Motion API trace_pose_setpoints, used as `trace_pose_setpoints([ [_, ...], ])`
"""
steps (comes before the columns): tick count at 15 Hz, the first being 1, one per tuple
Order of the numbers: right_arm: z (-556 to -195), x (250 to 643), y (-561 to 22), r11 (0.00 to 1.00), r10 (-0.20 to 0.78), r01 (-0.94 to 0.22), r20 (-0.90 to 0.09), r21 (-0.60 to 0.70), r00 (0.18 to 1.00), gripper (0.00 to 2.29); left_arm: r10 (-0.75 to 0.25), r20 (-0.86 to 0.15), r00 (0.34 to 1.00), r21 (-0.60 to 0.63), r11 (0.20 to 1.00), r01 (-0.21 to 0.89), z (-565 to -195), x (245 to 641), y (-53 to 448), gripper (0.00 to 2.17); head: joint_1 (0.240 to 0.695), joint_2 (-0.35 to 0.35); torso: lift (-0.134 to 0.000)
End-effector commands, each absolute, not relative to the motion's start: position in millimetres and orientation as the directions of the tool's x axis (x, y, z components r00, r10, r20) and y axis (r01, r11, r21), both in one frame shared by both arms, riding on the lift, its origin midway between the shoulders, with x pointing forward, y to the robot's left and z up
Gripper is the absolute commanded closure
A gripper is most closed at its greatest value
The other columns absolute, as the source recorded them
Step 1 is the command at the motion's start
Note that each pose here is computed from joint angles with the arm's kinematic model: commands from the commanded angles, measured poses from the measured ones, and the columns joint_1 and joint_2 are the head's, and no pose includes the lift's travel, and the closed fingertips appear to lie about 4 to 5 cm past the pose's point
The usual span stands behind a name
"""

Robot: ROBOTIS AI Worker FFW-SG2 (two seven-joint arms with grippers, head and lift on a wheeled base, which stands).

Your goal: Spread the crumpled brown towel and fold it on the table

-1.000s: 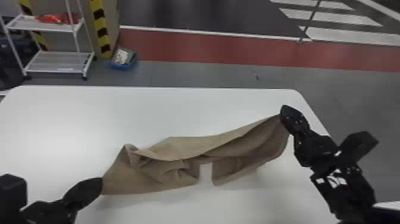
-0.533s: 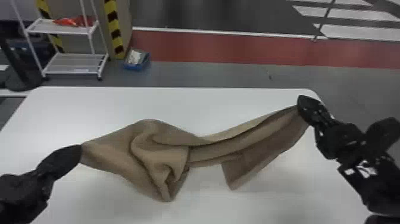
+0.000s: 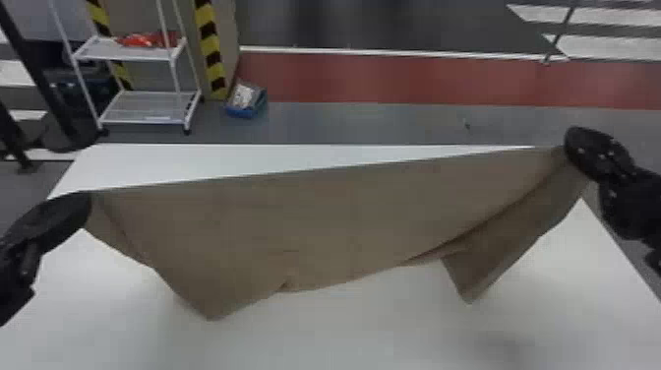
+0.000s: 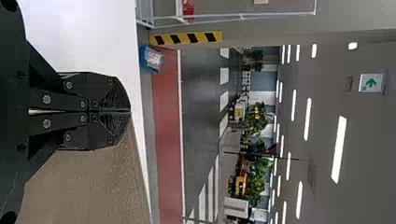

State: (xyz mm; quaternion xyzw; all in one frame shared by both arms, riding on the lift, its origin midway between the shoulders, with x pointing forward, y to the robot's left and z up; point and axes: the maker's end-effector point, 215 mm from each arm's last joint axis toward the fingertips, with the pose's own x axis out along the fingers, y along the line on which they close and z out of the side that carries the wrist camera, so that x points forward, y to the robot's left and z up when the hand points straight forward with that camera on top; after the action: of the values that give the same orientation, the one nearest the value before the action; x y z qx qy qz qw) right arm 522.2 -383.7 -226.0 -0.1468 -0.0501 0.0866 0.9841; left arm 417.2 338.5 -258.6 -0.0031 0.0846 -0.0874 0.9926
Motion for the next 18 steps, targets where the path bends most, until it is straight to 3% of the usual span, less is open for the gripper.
trace_pose_setpoints([
  [1,-217.6,528.0,-387.6,0.936,0.179,-0.151,0.063,-0.317,0.982,1.48,-0.165,-0.141,0.976,-0.014,0.986,0.165,-243.6,426.0,340.9,1.42,0.691,-0.053,-0.124],
  [8,-190.9,595.7,-339.3,0.925,0.230,-0.207,0.038,-0.318,0.972,1.48,-0.228,-0.116,0.967,-0.012,0.973,0.228,-233.0,510.5,284.5,1.41,0.615,-0.045,-0.124],
  [13,-148.7,652.8,-357.2,0.933,0.190,-0.166,0.046,-0.318,0.981,1.48,-0.243,-0.119,0.963,-0.040,0.970,0.240,-219.7,580.1,268.0,1.41,0.525,-0.068,-0.124],
  [18,-93.7,695.4,-374.2,0.936,0.168,-0.132,0.085,-0.325,0.982,1.48,-0.267,-0.069,0.961,-0.063,0.963,0.263,-174.7,649.4,260.5,1.41,0.422,-0.088,-0.124],
])
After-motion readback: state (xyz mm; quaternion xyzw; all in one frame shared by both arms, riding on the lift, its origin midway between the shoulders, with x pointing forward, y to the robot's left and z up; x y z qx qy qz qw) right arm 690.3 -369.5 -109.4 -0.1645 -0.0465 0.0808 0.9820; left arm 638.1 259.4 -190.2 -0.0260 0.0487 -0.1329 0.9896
